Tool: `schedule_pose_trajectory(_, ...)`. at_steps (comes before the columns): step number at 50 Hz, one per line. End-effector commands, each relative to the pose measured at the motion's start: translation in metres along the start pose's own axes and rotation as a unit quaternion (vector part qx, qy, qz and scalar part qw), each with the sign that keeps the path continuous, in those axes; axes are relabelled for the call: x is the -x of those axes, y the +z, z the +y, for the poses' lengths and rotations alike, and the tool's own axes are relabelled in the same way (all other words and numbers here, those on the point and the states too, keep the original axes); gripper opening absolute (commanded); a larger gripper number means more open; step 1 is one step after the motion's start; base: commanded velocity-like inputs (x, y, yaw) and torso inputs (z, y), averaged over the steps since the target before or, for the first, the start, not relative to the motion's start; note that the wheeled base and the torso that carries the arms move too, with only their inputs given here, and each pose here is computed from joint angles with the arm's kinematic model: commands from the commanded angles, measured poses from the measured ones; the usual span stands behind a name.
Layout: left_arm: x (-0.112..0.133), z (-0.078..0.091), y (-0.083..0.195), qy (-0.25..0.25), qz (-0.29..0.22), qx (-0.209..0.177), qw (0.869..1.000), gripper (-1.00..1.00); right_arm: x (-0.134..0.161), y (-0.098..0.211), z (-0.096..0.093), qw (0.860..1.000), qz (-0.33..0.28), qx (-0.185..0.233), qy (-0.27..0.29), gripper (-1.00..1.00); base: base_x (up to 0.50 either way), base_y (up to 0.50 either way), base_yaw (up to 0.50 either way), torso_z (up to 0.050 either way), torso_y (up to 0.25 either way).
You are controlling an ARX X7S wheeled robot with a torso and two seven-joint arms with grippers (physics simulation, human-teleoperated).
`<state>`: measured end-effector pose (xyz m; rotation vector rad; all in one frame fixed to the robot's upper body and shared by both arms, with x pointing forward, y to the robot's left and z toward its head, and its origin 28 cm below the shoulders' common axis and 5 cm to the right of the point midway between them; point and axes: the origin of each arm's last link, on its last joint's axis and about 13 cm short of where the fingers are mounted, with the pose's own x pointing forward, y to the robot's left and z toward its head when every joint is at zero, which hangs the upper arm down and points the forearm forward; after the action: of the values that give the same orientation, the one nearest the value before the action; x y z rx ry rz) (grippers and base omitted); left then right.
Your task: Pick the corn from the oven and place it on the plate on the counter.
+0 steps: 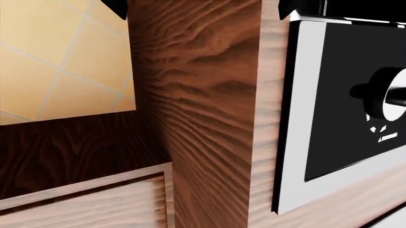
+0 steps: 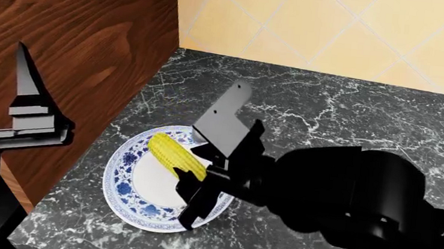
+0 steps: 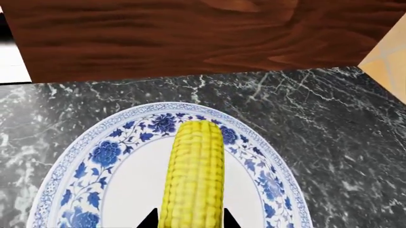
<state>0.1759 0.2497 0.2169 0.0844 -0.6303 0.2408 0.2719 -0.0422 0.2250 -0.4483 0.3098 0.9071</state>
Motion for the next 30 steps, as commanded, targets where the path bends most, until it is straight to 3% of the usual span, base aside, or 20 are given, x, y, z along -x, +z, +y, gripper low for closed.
schedule_pose_trajectory(1, 0.0003, -0.0005, -0.0005, -0.001, 0.0, 0.0, 1.0, 1.0, 0.0024, 0.0063, -0.0048, 1.0, 0.0, 0.011, -0.002, -1.0, 0.0, 0.0, 0.0, 0.0, 0.0)
schedule_pose_trajectory(4, 0.0003, -0.0005, -0.0004, 0.0, 0.0, 0.0, 1.0, 1.0, 0.0015, 0.0065, -0.0061, 1.0, 0.004, 0.011, -0.01, -1.0, 0.0, 0.0, 0.0, 0.0, 0.0)
schedule_pose_trajectory(5, 0.0003, -0.0007, -0.0007, -0.001, 0.001, 0.001, 1.0, 1.0, 0.0011, 0.0061, -0.0066, 1.0, 0.008, 0.013, -0.01, 1.0, 0.0, 0.0, 0.0, 0.0, 0.0)
schedule_pose_trajectory(30, -0.0003, -0.0013, -0.0008, -0.003, 0.001, 0.001, 1.0, 1.0, 0.0024, 0.0107, -0.0136, 0.999, -0.014, 0.007, -0.028, 1.0, 0.0, 0.0, 0.0, 0.0, 0.0)
